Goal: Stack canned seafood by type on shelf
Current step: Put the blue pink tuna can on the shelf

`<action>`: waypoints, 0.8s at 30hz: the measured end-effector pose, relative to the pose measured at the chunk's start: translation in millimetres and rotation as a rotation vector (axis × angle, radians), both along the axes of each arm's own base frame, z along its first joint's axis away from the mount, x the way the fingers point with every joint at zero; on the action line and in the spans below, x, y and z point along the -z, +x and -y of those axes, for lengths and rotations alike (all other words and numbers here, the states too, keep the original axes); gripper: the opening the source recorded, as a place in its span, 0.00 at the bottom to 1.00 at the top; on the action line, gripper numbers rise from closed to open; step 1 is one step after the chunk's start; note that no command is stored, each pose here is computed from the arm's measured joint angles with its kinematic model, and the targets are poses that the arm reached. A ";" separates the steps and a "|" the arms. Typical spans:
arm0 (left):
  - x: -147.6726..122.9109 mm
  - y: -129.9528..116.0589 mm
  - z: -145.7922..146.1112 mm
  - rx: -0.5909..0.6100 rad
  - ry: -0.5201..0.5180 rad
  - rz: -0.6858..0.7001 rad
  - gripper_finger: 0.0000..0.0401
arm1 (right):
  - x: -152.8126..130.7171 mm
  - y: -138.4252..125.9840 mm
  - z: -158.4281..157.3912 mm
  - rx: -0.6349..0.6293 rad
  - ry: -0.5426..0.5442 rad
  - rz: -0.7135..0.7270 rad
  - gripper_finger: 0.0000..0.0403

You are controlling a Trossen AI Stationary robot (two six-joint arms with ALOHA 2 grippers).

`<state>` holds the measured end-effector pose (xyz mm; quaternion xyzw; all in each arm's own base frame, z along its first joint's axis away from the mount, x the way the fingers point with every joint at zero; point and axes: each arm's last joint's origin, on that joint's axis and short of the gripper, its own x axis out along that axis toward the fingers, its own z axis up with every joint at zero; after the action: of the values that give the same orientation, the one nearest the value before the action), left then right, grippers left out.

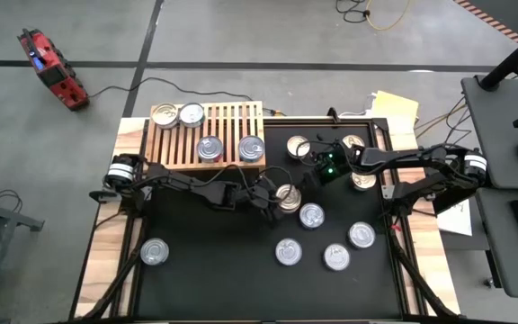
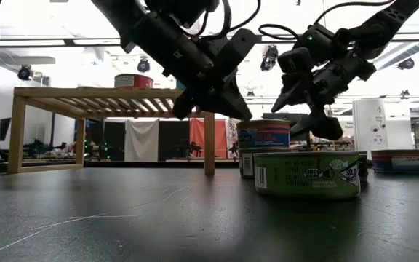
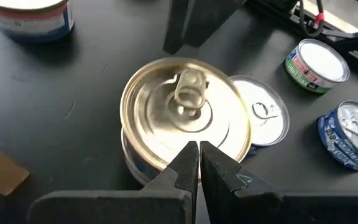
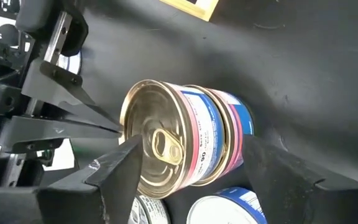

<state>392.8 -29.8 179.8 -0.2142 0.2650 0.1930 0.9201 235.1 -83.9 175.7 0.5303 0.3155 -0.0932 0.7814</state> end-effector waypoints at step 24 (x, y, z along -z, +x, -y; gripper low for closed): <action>9.6 -6.0 9.1 -0.002 -0.041 0.044 0.00 | 0.2 8.1 -16.1 -0.069 -0.096 0.020 0.72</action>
<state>386.8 -38.8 170.2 -0.2372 0.2485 0.1838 0.9210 243.2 -67.8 175.5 0.4817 0.3212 -0.0759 0.8118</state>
